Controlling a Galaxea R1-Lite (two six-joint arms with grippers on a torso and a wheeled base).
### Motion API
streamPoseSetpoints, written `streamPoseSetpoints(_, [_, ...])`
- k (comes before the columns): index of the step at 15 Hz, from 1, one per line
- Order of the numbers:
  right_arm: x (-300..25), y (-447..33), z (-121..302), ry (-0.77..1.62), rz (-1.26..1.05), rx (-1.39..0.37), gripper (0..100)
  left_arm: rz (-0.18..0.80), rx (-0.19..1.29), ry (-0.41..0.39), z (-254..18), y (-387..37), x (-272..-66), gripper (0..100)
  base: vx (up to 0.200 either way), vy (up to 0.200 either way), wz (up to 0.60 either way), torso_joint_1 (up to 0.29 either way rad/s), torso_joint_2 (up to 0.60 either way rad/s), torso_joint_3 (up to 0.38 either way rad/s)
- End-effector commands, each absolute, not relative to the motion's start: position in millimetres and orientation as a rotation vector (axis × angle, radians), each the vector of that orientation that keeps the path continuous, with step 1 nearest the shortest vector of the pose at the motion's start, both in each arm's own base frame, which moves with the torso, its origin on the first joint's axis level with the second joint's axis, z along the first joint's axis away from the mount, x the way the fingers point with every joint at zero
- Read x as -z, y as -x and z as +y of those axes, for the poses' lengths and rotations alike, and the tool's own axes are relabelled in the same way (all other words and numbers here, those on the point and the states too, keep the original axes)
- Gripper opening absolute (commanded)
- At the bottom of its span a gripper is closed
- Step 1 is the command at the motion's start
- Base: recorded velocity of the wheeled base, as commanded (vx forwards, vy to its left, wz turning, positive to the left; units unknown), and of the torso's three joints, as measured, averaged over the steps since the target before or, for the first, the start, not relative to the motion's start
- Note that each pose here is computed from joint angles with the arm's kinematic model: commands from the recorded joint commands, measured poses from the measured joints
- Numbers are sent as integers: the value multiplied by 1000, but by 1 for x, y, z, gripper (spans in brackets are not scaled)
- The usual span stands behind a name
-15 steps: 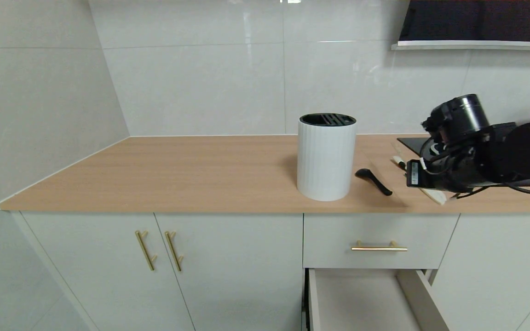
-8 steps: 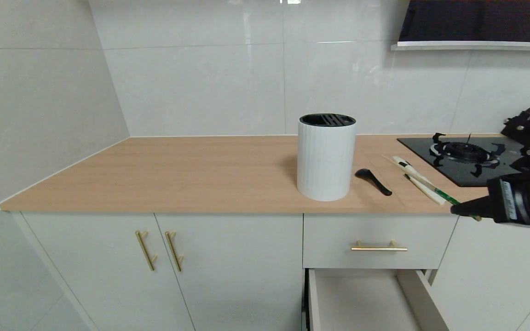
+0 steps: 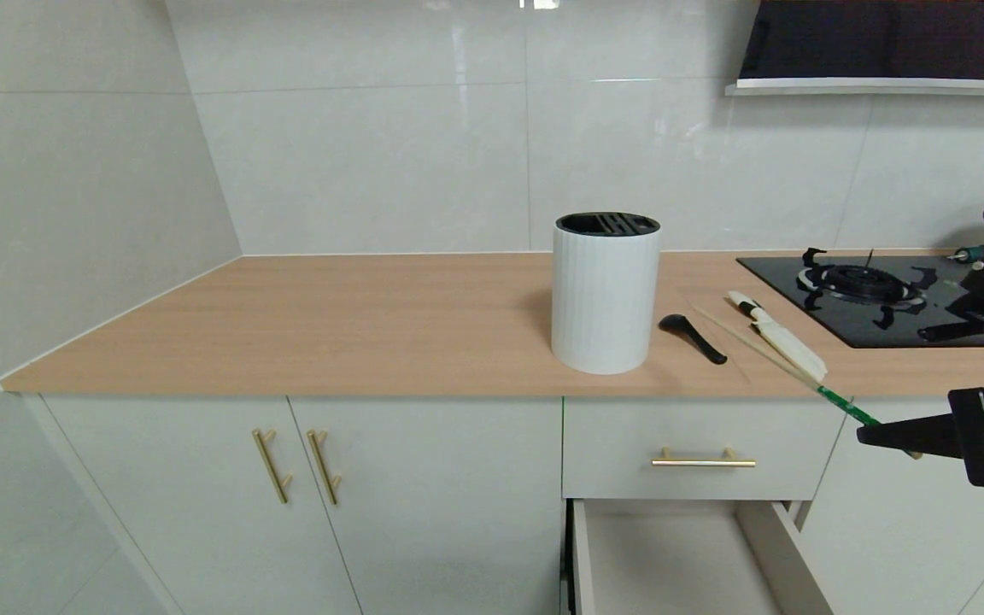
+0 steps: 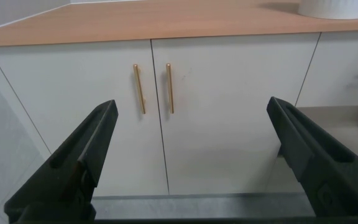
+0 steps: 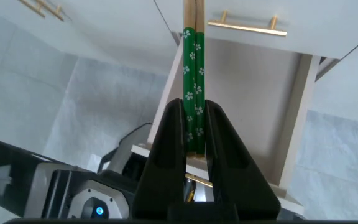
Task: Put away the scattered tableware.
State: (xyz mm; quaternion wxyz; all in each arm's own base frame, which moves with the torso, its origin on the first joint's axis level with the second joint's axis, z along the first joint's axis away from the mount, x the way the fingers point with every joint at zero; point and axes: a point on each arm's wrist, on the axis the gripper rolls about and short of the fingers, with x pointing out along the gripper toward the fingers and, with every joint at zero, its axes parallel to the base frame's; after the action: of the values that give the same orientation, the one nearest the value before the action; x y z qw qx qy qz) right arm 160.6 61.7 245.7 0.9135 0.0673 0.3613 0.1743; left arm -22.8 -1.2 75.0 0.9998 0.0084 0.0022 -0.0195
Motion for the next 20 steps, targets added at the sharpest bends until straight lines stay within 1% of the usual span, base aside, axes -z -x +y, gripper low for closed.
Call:
streamPoseSetpoints(1, [-237, -162, 68, -123, 778, -382, 0, 4, 38, -17, -1, 23, -75, 100, 0, 0, 0, 0, 0, 0])
streamPoseSetpoints(4, [-231, -166, 71, -118, 795, -384, 0, 4, 38, -17, -1, 23, -75, 100, 0, 0, 0, 0, 0, 0])
streamPoseSetpoints(6, [-230, -165, 72, -113, 801, -393, 0, 4, 38, -17, -1, 23, -75, 100, 0, 0, 0, -105, 259, 146])
streamPoseSetpoints(15, [-219, -159, 78, -49, 834, -445, 0, 4, 38, -17, -1, 23, -75, 100, 0, 0, 0, -172, 451, 273])
streamPoseSetpoints(20, [-215, -162, 80, -43, 854, -443, 0, 4, 38, -17, -1, 23, -75, 100, 0, 0, 0, -141, 449, 311])
